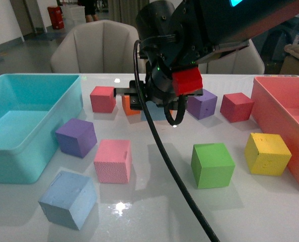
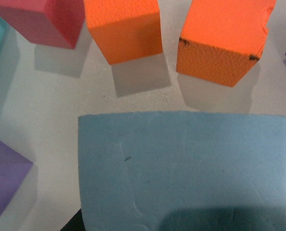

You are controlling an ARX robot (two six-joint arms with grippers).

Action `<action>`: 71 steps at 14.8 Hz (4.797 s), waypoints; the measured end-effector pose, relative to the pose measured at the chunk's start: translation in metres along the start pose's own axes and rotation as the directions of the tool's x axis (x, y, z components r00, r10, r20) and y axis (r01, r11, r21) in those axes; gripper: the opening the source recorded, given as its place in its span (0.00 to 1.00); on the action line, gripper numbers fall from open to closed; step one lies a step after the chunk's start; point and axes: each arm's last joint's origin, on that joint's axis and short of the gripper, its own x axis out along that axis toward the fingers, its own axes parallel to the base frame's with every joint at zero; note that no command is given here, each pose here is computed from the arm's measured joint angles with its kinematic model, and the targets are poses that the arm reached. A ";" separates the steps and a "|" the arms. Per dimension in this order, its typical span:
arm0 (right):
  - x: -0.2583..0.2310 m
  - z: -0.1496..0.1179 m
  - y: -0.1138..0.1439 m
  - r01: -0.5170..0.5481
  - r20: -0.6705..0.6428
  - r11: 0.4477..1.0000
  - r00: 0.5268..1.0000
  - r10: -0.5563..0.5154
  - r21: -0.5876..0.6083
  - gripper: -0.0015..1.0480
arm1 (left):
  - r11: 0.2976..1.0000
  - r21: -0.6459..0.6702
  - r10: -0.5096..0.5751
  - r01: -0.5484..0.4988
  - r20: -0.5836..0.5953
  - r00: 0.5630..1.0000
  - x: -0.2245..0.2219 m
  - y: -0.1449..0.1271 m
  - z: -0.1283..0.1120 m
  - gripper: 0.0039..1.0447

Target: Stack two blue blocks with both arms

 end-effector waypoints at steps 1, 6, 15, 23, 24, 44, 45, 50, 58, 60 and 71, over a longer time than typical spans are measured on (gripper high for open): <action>0.007 -0.005 -0.004 -0.006 -0.019 1.000 1.000 0.006 -0.014 0.44 | 1.000 0.000 0.000 0.000 0.000 1.000 0.000 0.000 0.000 0.94; 0.020 -0.015 -0.025 -0.077 -0.087 0.993 0.994 0.069 -0.093 0.43 | 1.000 0.000 0.000 0.000 0.000 1.000 0.000 0.000 0.000 0.94; 0.038 -0.024 -0.030 -0.137 -0.188 0.981 0.976 0.109 -0.141 0.61 | 1.000 0.000 0.000 0.000 0.000 1.000 0.000 0.000 0.000 0.94; 0.031 -0.019 -0.030 -0.134 -0.183 0.978 0.978 0.103 -0.162 0.94 | 1.000 0.000 0.000 0.000 0.000 1.000 0.000 0.000 0.000 0.94; 0.014 -0.008 -0.031 -0.135 -0.156 0.979 0.981 0.111 -0.154 0.94 | 1.000 0.000 0.000 0.000 0.000 1.000 0.000 0.000 0.000 0.94; -0.324 -0.103 -0.116 0.110 0.717 0.991 0.685 -0.133 0.080 0.71 | 1.000 0.000 0.000 0.000 0.000 1.000 0.000 0.000 0.000 0.94; -0.328 -0.136 -0.136 0.182 0.681 0.981 0.710 -0.178 0.066 0.57 | 1.000 0.000 0.000 0.000 0.000 1.000 0.000 0.000 0.000 0.94; -0.339 -0.196 -0.162 0.199 0.716 0.979 0.678 -0.164 0.036 0.02 | 1.000 0.000 0.000 0.000 0.000 1.000 0.000 0.000 0.000 0.94; -0.330 -0.229 -0.163 0.200 0.717 0.979 0.677 -0.165 0.036 0.02 | 1.000 0.000 0.000 0.000 0.001 1.000 0.000 0.000 0.000 0.94; -0.328 -0.234 -0.163 0.201 0.715 0.979 0.679 -0.165 0.036 0.02 | 1.000 0.000 0.000 0.000 0.000 1.000 0.000 0.000 0.000 0.94; -0.330 -0.252 -0.162 0.202 0.718 0.979 0.676 -0.165 0.034 0.19 | 1.000 0.000 0.000 0.000 0.000 1.000 0.000 0.000 0.000 0.94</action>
